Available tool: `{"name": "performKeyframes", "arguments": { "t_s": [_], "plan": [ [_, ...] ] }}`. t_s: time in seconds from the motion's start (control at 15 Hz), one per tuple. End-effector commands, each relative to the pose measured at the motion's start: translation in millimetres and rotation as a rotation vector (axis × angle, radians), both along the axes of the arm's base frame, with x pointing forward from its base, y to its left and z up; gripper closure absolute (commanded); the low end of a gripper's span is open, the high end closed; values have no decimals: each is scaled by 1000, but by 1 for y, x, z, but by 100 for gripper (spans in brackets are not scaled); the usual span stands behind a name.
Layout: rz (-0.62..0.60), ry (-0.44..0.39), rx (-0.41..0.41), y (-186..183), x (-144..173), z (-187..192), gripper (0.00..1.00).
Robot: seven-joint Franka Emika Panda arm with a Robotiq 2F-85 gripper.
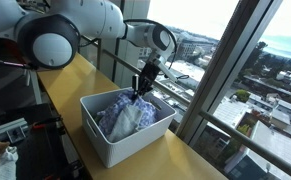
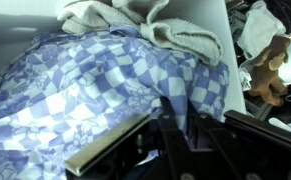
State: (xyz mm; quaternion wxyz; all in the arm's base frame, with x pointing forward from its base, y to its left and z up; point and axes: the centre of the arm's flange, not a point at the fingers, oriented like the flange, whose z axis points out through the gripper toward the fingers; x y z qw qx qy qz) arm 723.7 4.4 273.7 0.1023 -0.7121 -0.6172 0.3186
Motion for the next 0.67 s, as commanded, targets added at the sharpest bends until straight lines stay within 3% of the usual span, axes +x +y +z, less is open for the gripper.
{"name": "performKeyframes", "arguments": {
  "t_s": [0.0,0.27,0.47,0.6],
  "plan": [
    [14,-3,4,21,14,10,54],
    [50,-46,-5,40,32,35,25],
    [77,-134,10,51,42,54,4],
    [87,-218,35,56,56,58,0]
  ]
}}
